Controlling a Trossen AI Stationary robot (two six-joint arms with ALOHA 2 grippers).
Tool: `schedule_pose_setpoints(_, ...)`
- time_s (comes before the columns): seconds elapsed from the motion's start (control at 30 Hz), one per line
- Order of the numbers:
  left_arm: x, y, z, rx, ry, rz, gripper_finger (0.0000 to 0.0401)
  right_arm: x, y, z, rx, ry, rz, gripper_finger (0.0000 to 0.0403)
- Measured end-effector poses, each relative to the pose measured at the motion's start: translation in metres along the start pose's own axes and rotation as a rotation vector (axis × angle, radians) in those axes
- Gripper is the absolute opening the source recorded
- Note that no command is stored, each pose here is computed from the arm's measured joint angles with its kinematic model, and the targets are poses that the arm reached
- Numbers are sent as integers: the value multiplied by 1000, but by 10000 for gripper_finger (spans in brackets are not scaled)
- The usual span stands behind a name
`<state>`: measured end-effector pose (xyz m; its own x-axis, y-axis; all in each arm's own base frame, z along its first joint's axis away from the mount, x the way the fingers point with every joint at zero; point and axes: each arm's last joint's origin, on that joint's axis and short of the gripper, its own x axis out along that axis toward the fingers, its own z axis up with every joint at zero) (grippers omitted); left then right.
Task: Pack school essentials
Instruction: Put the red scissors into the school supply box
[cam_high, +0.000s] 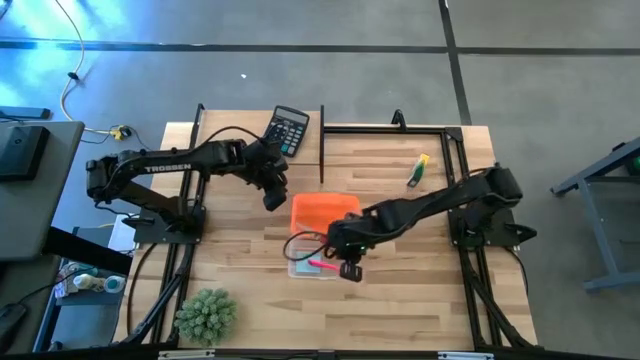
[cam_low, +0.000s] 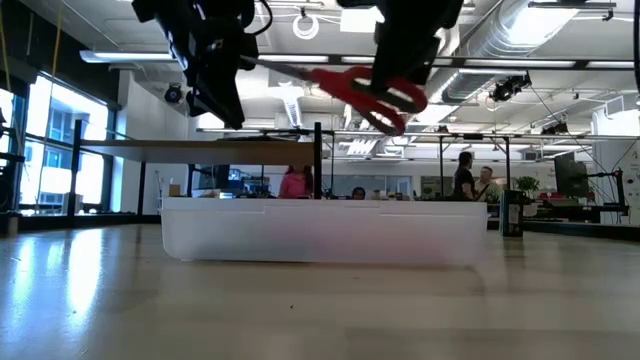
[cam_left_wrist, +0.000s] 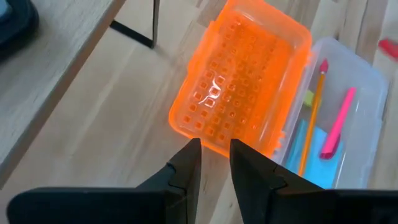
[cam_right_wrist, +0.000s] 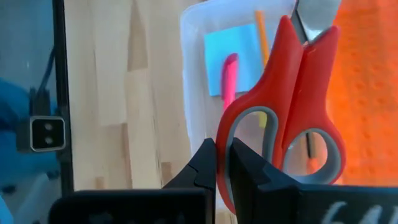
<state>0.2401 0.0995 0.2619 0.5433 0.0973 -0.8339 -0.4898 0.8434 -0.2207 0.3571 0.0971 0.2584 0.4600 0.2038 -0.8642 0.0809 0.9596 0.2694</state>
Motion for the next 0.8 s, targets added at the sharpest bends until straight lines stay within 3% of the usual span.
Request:
schedule_pose_setpoints(0.23,0,2,-1,13,2,49,74,32,5,6,-149,84,61,7)
schedule_pose_setpoints(0.4,0,2,-2,12,14,51,74,52,1,1,-188,160,60,7)
schedule_pose_setpoints(0.53,0,1,-2,13,14,51,74,60,0,-1,-192,185,64,7)
schedule_pose_setpoints(0.8,0,1,-2,13,13,51,74,68,-2,-7,-84,258,77,7)
